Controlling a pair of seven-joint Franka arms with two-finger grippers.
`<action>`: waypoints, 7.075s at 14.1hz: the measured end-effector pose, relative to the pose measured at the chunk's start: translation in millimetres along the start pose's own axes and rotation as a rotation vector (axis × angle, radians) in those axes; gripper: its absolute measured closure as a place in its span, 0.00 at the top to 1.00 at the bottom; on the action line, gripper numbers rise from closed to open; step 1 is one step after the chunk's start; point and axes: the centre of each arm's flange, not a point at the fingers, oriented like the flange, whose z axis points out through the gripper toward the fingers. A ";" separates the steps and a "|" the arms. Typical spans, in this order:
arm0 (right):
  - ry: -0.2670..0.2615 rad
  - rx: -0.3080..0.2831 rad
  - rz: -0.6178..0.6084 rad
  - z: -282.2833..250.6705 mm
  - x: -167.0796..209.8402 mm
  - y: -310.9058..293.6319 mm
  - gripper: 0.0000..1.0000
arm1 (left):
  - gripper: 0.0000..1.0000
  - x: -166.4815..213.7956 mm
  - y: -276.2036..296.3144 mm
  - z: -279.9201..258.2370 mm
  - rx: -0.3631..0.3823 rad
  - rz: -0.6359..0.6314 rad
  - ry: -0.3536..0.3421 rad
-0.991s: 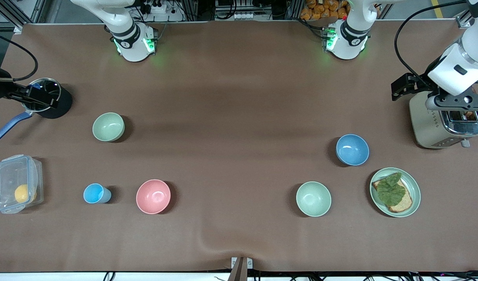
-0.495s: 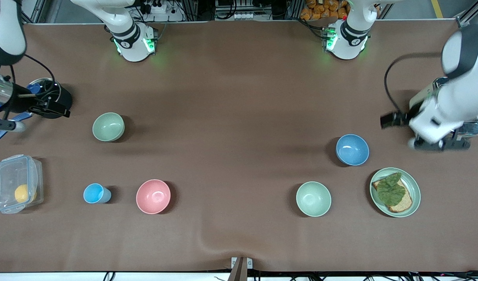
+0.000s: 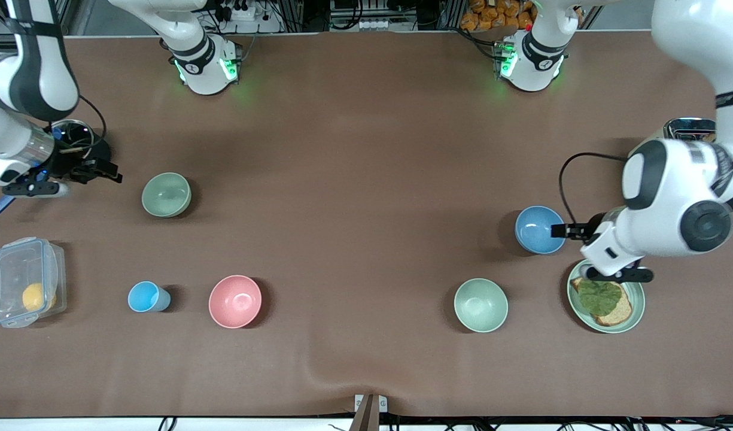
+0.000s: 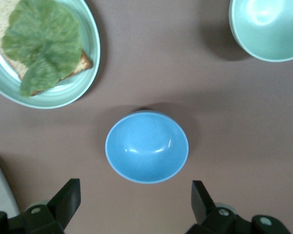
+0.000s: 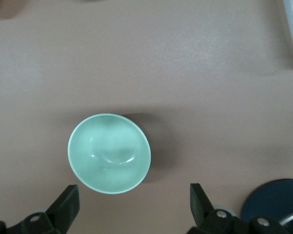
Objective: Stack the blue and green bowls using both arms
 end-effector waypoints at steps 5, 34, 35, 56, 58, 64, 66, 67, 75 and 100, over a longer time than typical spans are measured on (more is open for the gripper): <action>0.063 -0.043 -0.002 62.9 -15.8 -0.4 1.00 | 1.00 33.7 22.7 46.8 -0.012 0.018 0.087; -0.080 0.111 0.477 68.4 2.2 -343.4 0.05 | 1.00 -19.2 67.1 177.3 -0.024 -0.091 0.156; -0.060 0.131 0.505 69.1 -3.8 -365.3 0.05 | 1.00 -20.8 66.6 178.9 -0.024 -0.092 0.155; -0.051 0.273 0.697 187.4 -62.7 -498.5 0.66 | 0.04 -94.2 106.2 20.5 -0.181 -0.192 0.194; -0.040 0.288 0.728 178.8 -48.7 -497.1 0.86 | 0.04 -100.4 135.8 1.8 -0.200 -0.221 0.204; -0.189 0.181 0.837 122.3 27.0 -457.3 1.00 | 0.04 -116.7 190.4 -38.9 -0.219 -0.241 0.175; -0.244 0.208 0.955 119.0 42.1 -436.9 1.00 | 0.04 -126.4 223.3 -41.2 -0.231 -0.245 0.169; -0.282 0.245 1.033 123.1 44.7 -433.4 1.00 | 0.04 -129.1 241.0 -44.1 -0.241 -0.256 0.167; -0.288 0.335 1.322 222.7 38.7 -438.0 1.00 | 0.04 -161.1 409.8 11.4 -0.209 -0.249 0.141; -0.320 0.341 1.354 230.0 18.9 -456.1 1.00 | 0.04 -153.1 450.5 24.6 -0.290 -0.746 0.142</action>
